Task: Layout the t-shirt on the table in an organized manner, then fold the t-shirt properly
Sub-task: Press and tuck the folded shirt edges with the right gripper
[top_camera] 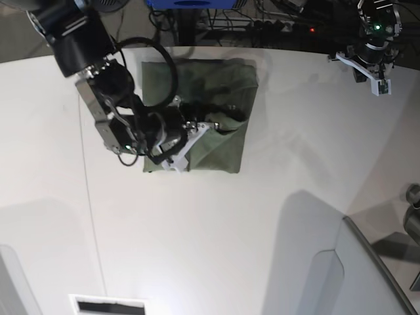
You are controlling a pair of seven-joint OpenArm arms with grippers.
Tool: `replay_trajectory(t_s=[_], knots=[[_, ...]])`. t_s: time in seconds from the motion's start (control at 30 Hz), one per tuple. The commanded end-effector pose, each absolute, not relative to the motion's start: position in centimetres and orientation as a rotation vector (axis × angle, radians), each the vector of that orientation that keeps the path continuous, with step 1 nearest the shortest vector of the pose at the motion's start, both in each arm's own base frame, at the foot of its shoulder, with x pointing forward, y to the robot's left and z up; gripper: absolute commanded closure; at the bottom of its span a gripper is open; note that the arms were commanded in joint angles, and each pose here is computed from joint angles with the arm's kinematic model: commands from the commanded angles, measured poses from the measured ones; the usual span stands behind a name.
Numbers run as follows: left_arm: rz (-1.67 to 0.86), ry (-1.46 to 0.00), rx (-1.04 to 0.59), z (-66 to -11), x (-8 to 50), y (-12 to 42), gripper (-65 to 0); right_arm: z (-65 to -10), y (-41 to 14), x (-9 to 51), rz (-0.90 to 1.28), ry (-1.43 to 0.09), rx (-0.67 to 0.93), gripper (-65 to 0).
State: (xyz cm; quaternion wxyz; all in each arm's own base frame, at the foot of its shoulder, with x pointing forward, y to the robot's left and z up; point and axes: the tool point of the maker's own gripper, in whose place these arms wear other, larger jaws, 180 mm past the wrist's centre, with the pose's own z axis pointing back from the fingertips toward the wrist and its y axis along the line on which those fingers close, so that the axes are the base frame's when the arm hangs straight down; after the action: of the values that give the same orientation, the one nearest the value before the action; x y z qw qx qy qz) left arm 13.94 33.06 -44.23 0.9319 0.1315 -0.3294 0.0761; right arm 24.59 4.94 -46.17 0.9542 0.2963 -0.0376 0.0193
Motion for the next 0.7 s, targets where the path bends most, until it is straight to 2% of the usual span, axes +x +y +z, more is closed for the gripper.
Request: replay_trajectory(t_s=[0.0, 0.13, 0.37, 0.5, 0.67], knots=[[0.149, -0.705, 0.285, -43.4, 14.3, 33.6, 0.0, -45.0, 5.8, 26.6, 0.054, -0.126, 0.62, 0.0], [0.149, -0.703, 0.287, -43.4, 14.2, 33.7, 0.0, -44.8, 8.2, 28.5, 0.153, -0.181, 0.586, 0.0], [0.149, -0.703, 0.287, -43.4, 14.2, 33.7, 0.0, -44.5, 11.1, 31.0, 0.169, -0.205, 0.572, 0.0], [0.149, -0.703, 0.287, -43.4, 14.2, 33.7, 0.0, -43.1, 12.9, 32.5, 0.254, -0.312, 0.56, 0.0], [0.146, -0.703, 0.283, -43.4, 14.3, 33.5, 0.0, -40.7, 15.5, 33.3, 0.47, -0.445, 0.576, 0.0]])
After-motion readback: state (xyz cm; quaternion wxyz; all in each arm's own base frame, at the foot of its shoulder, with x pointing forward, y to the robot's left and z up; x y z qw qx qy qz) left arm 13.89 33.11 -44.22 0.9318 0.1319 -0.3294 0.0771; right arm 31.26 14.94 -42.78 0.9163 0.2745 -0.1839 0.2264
